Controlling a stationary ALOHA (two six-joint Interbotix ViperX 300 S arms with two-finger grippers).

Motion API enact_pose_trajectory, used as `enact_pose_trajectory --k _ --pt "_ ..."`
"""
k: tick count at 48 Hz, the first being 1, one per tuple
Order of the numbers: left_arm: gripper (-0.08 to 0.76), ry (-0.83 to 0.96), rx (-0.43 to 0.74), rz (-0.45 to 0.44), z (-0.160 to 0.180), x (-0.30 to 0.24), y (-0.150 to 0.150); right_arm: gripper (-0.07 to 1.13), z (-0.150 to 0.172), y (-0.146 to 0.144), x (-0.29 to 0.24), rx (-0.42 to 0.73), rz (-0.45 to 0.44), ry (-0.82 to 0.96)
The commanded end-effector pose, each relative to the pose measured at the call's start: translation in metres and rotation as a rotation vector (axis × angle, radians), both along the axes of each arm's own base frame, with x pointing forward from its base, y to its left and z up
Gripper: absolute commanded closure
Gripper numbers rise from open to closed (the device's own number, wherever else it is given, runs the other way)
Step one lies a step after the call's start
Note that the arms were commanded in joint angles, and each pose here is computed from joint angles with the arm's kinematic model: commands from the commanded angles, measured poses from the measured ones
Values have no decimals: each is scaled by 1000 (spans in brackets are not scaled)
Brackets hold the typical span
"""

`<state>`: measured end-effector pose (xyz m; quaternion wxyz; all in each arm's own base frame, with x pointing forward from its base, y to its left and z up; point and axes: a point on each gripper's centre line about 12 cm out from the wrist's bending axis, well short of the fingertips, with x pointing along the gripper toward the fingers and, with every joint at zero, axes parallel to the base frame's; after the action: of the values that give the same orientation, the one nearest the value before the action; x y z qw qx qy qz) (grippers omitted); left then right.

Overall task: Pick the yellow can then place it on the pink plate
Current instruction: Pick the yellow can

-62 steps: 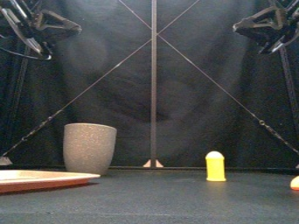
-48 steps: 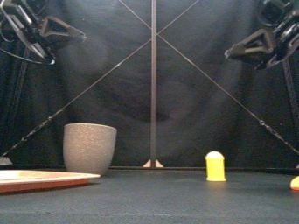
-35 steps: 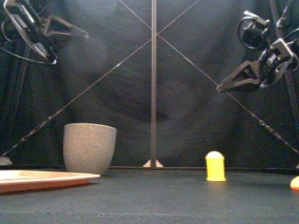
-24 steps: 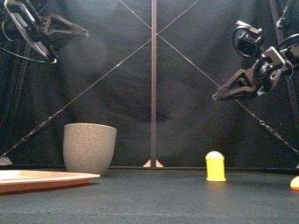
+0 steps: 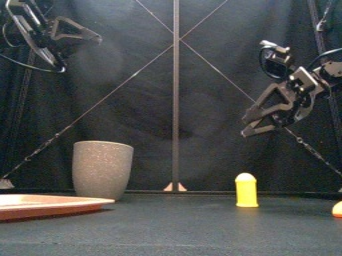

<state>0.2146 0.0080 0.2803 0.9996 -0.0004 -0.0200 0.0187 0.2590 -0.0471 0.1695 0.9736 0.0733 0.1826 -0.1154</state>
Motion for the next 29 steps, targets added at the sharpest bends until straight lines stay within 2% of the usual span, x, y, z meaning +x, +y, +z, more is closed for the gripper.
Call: enact_pose_trajectory --k 1,16,29 --pt "674 -26 3 8 5 1 2 7 -7 5 14 -7 37 40" --pt "674 -23 -9 11 1 0 2 7 -42 14 50 16 80 177" --pt "674 -12 -20 15 -4 -1 3 8 -59 15 52 37 76 254"
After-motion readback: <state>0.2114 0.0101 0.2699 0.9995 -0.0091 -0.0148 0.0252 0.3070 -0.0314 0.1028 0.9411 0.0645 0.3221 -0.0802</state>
